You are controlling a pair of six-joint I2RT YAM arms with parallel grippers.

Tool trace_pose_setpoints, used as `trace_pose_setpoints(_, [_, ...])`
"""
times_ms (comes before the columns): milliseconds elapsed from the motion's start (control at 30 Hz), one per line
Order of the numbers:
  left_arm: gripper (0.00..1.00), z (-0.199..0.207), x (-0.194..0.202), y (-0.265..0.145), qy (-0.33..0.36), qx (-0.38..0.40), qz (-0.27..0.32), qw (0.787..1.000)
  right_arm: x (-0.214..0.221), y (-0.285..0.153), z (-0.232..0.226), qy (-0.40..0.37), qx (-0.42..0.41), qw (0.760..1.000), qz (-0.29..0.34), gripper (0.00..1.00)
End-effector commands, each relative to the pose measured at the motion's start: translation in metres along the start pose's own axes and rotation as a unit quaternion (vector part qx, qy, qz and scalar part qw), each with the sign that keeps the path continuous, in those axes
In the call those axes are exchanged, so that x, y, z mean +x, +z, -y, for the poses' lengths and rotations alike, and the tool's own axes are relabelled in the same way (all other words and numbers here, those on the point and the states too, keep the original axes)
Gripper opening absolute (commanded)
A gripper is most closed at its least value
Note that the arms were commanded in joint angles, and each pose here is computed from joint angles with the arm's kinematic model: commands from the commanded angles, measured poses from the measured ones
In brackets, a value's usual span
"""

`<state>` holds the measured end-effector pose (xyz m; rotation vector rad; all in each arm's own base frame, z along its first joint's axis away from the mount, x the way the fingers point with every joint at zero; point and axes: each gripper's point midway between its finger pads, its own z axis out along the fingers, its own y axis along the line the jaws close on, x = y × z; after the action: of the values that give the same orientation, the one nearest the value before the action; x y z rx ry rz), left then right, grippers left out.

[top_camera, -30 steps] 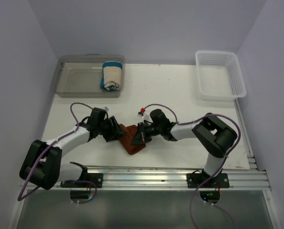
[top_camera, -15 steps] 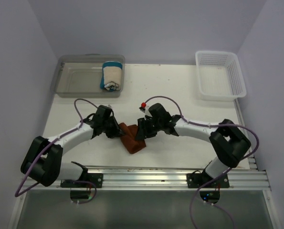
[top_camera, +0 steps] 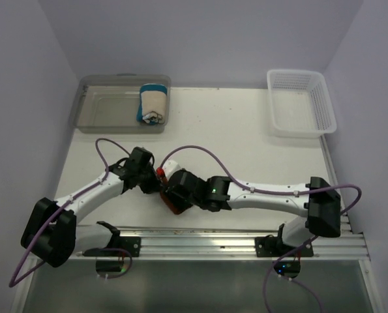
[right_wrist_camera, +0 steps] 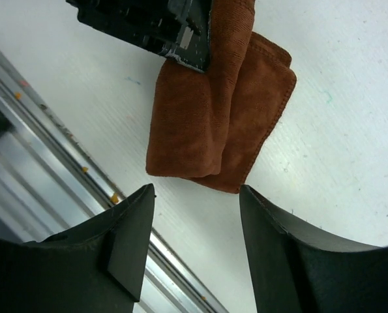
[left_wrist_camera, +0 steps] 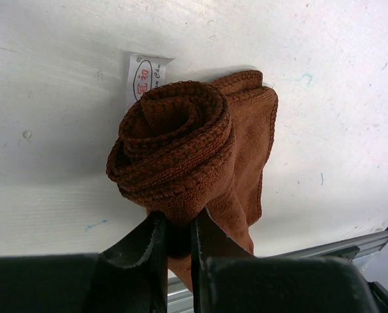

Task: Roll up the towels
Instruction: Roll the towel

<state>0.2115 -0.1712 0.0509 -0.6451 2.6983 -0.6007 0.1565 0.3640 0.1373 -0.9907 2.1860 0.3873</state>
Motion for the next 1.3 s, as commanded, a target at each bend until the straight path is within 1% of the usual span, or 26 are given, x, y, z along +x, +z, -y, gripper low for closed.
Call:
trace_pose_setpoints(0, [0.0, 0.003, -0.001, -0.002, -0.008, -0.004, 0.003, 1.0, 0.004, 0.008, 0.01, -0.058, 0.07, 0.996, -0.012, 0.59])
trace_pose_setpoints(133, [0.0, 0.003, 0.002, 0.0, -0.009, -0.001, -0.003, 1.0, 0.006, 0.018, -0.012, -0.072, 0.054, 0.996, -0.014, 0.59])
trace_pose_setpoints(367, [0.0, 0.002, 0.005, 0.0, -0.011, 0.0, -0.009, 1.0, 0.009, 0.03, -0.037, -0.082, 0.033, 0.996, -0.018, 0.59])
trace_pose_setpoints(500, [0.0, 0.002, 0.005, -0.001, -0.013, 0.002, -0.007, 1.0, 0.011, 0.039, -0.042, -0.08, 0.03, 0.996, -0.022, 0.6])
trace_pose_setpoints(633, [0.0, 0.004, 0.004, -0.003, -0.014, 0.009, -0.003, 1.0, 0.024, 0.057, -0.037, -0.087, 0.058, 0.994, -0.035, 0.6])
trace_pose_setpoints(667, [0.0, 0.005, 0.004, -0.003, -0.014, 0.01, -0.003, 1.0, 0.027, 0.06, -0.036, -0.089, 0.063, 0.993, -0.039, 0.6])
trace_pose_setpoints(767, [0.0, 0.005, 0.004, -0.004, -0.016, 0.01, -0.003, 1.0, 0.03, 0.064, -0.035, -0.082, 0.071, 0.993, -0.038, 0.5])
trace_pose_setpoints(800, [0.03, 0.006, 0.004, -0.004, -0.015, 0.012, -0.004, 1.0, 0.032, 0.064, -0.033, -0.074, 0.077, 0.994, -0.039, 0.38])
trace_pose_setpoints(833, [0.06, 0.007, 0.005, -0.004, -0.015, 0.014, -0.006, 1.0, 0.032, 0.064, -0.031, -0.069, 0.082, 0.994, -0.039, 0.31])
trace_pose_setpoints(867, [0.11, 0.008, 0.005, -0.005, -0.015, 0.017, -0.006, 1.0, 0.035, 0.064, -0.029, -0.067, 0.086, 0.993, -0.042, 0.17])
trace_pose_setpoints(900, [0.39, 0.013, 0.001, -0.01, -0.01, 0.029, 0.002, 1.0, 0.03, 0.057, -0.024, -0.046, 0.095, 0.994, -0.027, 0.0])
trace_pose_setpoints(933, [0.39, 0.013, 0.001, -0.01, -0.01, 0.029, 0.002, 1.0, 0.03, 0.058, -0.024, -0.046, 0.095, 0.994, -0.027, 0.0])
trace_pose_setpoints(967, [0.49, 0.015, 0.001, -0.013, -0.008, 0.033, 0.005, 0.999, 0.031, 0.057, -0.025, -0.04, 0.088, 0.995, -0.022, 0.0])
trace_pose_setpoints(1067, [0.61, 0.017, -0.004, -0.021, -0.004, 0.036, 0.016, 0.999, 0.025, 0.051, -0.032, -0.011, 0.047, 0.999, -0.009, 0.0])
trace_pose_setpoints(1267, [0.63, 0.02, -0.016, -0.034, -0.004, 0.043, 0.039, 0.998, 0.022, 0.044, -0.038, 0.078, -0.052, 0.996, -0.004, 0.0])
